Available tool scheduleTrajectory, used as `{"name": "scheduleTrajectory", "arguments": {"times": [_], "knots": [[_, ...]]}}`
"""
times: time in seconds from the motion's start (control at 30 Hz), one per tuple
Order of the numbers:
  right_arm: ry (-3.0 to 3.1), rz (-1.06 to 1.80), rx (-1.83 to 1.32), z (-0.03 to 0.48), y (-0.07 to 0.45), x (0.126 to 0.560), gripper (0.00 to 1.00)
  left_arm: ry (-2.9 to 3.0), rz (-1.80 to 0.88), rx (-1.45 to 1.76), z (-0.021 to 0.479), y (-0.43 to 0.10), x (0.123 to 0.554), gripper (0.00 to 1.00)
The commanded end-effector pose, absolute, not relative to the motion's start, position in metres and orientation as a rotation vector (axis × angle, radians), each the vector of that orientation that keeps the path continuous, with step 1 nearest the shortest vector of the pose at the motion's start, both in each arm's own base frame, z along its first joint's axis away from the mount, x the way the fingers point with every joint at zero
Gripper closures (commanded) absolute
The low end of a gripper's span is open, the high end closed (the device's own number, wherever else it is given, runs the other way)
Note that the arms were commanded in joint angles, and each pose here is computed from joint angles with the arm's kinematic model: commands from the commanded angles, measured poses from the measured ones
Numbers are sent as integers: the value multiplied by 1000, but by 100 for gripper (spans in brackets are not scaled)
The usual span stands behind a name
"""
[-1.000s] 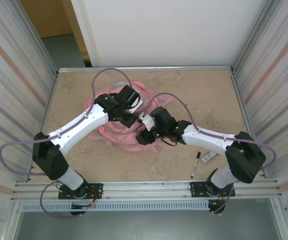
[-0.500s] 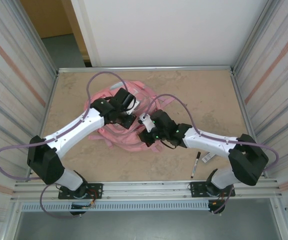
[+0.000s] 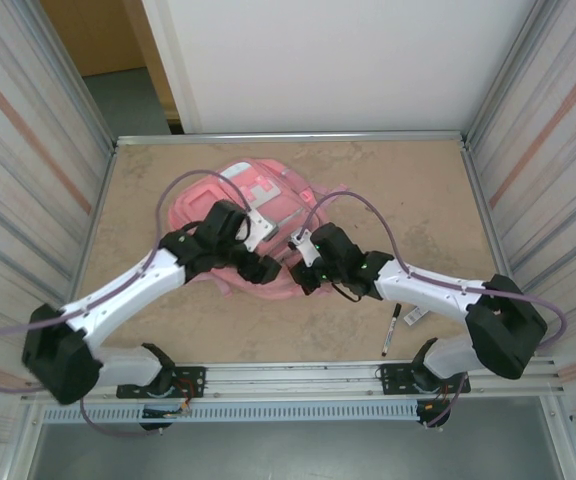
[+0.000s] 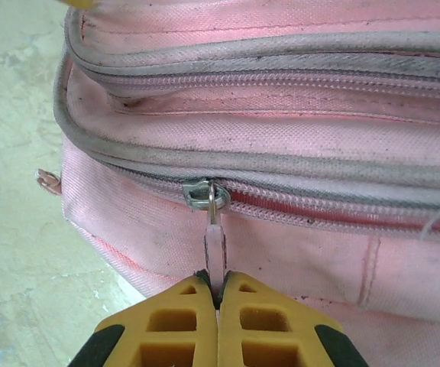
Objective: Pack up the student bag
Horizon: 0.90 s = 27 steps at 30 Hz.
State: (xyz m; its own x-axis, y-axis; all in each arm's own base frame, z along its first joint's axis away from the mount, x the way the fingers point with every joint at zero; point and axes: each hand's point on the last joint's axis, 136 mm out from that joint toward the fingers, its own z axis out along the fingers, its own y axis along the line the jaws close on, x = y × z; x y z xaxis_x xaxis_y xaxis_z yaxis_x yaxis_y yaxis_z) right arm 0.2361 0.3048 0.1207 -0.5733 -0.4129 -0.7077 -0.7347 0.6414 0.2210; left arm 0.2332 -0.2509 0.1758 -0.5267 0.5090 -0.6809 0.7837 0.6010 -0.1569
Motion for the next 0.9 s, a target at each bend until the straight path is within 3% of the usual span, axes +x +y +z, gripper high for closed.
{"name": "scheduleTrajectory", "arguments": {"times": [0.0, 0.07, 0.2, 0.4, 0.53, 0.67, 0.8, 0.83, 0.87], "knots": [[2136, 763, -857, 150, 309, 238, 100, 1877, -764, 1215, 207, -275, 212, 24], [2102, 797, -875, 153, 310, 234, 100, 1729, -729, 1330, 199, -277, 201, 25], [2080, 814, -894, 158, 309, 231, 100, 1579, -418, 1476, 171, -277, 206, 37], [2083, 841, -933, 157, 312, 226, 100, 1658, -163, 1540, 149, -274, 240, 72], [2078, 848, -934, 154, 313, 225, 100, 1695, -66, 1510, 144, -273, 259, 78], [2091, 846, -925, 154, 309, 222, 100, 1691, -33, 1494, 141, -269, 262, 92], [2101, 821, -919, 149, 303, 223, 100, 1677, 30, 1446, 141, -262, 268, 97], [2115, 806, -909, 149, 301, 224, 100, 1673, 28, 1440, 143, -261, 268, 95], [2125, 799, -897, 149, 298, 225, 100, 1661, 9, 1440, 146, -262, 264, 84]]}}
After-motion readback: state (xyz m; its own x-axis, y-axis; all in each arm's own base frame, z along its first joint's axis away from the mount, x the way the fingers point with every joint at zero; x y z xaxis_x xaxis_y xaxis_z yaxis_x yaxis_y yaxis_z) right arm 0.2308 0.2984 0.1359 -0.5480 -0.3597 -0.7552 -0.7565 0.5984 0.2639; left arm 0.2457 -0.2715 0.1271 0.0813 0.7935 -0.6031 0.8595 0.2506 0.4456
